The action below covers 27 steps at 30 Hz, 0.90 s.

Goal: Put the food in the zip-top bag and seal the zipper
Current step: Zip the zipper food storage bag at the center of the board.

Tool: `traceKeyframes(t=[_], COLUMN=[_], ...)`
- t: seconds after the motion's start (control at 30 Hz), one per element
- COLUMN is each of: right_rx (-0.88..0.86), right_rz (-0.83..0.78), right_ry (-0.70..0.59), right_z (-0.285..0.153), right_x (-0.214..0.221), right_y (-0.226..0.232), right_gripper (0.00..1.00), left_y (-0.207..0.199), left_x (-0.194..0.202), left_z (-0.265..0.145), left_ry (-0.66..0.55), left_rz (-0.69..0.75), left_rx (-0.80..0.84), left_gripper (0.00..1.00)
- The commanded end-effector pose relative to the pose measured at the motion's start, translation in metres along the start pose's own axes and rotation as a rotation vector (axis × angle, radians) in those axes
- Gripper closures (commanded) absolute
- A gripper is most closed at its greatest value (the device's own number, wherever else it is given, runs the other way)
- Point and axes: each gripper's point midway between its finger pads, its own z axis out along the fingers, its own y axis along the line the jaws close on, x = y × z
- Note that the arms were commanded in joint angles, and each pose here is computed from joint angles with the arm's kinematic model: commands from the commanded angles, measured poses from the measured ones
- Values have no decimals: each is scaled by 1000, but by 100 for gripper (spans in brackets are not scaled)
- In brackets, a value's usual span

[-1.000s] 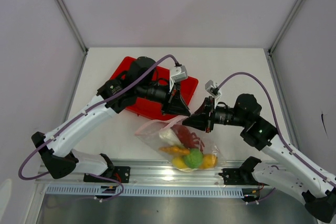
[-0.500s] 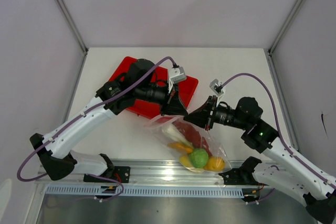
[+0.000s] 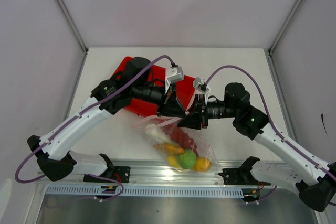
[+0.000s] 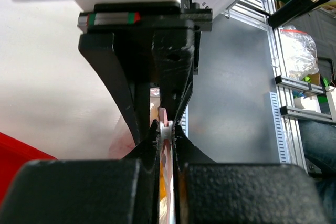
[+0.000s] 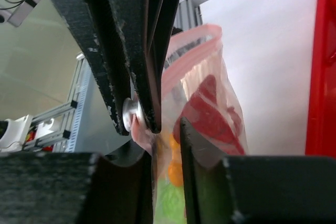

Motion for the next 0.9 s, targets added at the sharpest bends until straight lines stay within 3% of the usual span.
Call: traceKeyframes(t=[0.0,0.07,0.23,0.27,0.3,0.33,0.43,0.53,0.77,0.87], right_rx=[-97,-111,-186,-185,-193,-194,-154,3,258,285], right_rz=[-29,-22,-40,-45,-25,-15,17,8,-20,-1], right_ry=[9,-9,-26,-38,-42,-45,-72,-144,-324,-378], right_z=[5,7,12,14,13,15,19,18,-8,-15], right_x=[-4,-8,-11,-12,-13,-12,-12,-17,-46,-54], right_y=[14,16,34,34,36,36,30,11,-16,-16], right_gripper=[78,78,61,64,73,100,100,100,100,100], left_y=[-20,-20,-16,-14,-15,-15,-13,-3,14,20], left_x=[-28,-27,-27,-27,-28,-28,-30,-29,1,12], left_z=[-11,-11,-9,-8,-9,-9,-9,-10,-3,-3], left_ry=[-87,-84,-85,-84,-88,-88,-96,-88,-15,-6], left_rz=[73,69,63,57,60,60,64,50,-9,-21], left_rx=[53,54,34,30,30,29,14,-38,-76,-110], left_gripper=[99,99,99,99,99,99,99,99,100,99])
